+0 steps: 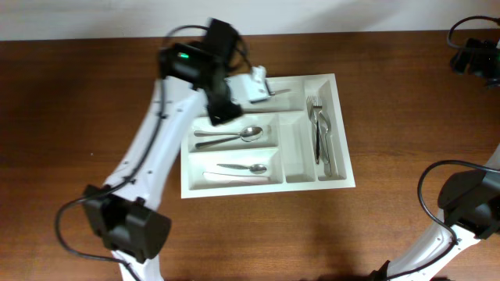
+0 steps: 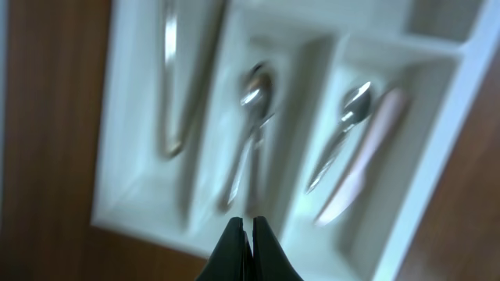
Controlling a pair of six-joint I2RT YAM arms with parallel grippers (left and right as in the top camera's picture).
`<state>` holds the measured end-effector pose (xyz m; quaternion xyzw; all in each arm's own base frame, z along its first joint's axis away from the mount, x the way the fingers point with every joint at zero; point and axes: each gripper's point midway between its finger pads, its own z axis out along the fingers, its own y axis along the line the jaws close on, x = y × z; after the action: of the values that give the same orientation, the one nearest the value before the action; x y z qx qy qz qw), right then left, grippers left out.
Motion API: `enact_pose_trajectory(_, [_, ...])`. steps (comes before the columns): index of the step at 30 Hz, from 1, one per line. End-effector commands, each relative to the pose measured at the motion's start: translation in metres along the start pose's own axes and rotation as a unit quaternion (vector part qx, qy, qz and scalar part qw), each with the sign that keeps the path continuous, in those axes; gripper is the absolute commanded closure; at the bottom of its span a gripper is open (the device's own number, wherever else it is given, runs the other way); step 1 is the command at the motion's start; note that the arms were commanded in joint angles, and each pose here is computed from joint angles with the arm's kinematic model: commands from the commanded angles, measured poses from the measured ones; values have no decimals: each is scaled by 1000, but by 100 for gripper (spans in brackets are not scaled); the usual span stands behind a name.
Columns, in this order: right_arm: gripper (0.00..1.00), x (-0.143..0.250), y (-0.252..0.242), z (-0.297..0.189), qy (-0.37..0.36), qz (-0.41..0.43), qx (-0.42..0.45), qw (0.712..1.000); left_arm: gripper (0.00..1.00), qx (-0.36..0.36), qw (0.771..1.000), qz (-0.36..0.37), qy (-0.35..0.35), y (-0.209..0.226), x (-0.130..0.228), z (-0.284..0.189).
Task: Pack container
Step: 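Carry the spoon into the tray's bottom-left compartment and release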
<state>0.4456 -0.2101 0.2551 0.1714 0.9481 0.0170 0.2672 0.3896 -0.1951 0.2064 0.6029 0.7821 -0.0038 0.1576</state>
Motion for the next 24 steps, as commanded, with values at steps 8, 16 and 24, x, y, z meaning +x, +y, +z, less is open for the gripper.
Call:
enact_pose_trajectory(8, [1, 0, -1, -2, -2, 4, 3, 1000, 98, 93, 993, 9, 66, -90, -40, 52])
enact_pose_trajectory(16, [1, 0, -1, -2, -1, 4, 3, 1000, 98, 105, 984, -48, 138, -106, -24, 67])
enact_pose_trajectory(24, [1, 0, -1, -2, -1, 4, 3, 1000, 99, 139, 974, -19, 179, -118, -8, 98])
